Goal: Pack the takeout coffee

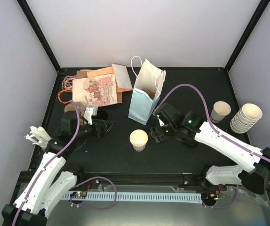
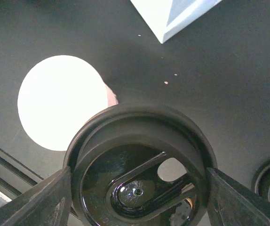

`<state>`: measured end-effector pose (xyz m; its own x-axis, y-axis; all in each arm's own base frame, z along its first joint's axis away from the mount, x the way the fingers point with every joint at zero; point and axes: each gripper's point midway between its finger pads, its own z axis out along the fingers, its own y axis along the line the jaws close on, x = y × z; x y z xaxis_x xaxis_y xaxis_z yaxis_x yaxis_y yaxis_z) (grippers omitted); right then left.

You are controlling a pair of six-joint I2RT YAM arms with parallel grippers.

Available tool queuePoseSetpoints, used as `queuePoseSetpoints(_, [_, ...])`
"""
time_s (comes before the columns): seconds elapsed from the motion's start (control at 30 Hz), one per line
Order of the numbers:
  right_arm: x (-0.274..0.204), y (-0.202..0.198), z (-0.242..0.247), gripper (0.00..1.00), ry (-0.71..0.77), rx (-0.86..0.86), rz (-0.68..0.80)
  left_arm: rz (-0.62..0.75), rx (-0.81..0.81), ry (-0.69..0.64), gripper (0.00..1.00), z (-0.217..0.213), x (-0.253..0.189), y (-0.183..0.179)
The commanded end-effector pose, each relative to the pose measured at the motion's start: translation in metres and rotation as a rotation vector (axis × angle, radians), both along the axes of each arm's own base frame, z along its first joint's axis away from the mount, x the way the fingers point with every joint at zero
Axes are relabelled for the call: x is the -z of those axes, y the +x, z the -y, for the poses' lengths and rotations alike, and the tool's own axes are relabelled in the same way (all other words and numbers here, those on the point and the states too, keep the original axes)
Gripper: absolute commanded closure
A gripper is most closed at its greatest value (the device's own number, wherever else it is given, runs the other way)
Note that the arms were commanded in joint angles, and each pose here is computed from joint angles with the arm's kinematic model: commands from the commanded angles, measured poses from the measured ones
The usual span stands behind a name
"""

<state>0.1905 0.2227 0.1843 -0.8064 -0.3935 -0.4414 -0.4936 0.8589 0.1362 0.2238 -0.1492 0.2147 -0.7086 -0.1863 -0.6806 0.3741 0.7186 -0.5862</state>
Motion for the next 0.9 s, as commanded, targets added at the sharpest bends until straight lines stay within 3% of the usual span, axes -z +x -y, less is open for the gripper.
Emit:
queuePoseSetpoints(0.0, [-0.011,0.003,-0.018,0.25,-0.003,-0.049,0.055,0.042,0.016,-0.048,0.01,0.004,-0.008,0.000])
queuePoseSetpoints(0.23, [-0.009,0.000,-0.050,0.25,-0.047,-0.148,0.062,-0.044,0.152,-0.105,0.01,0.031,0.006,-0.009])
queuePoseSetpoints(0.87, [0.027,0.006,-0.094,0.25,-0.175,-0.267,0.035,-0.116,0.182,-0.147,0.14,0.047,0.029,-0.006])
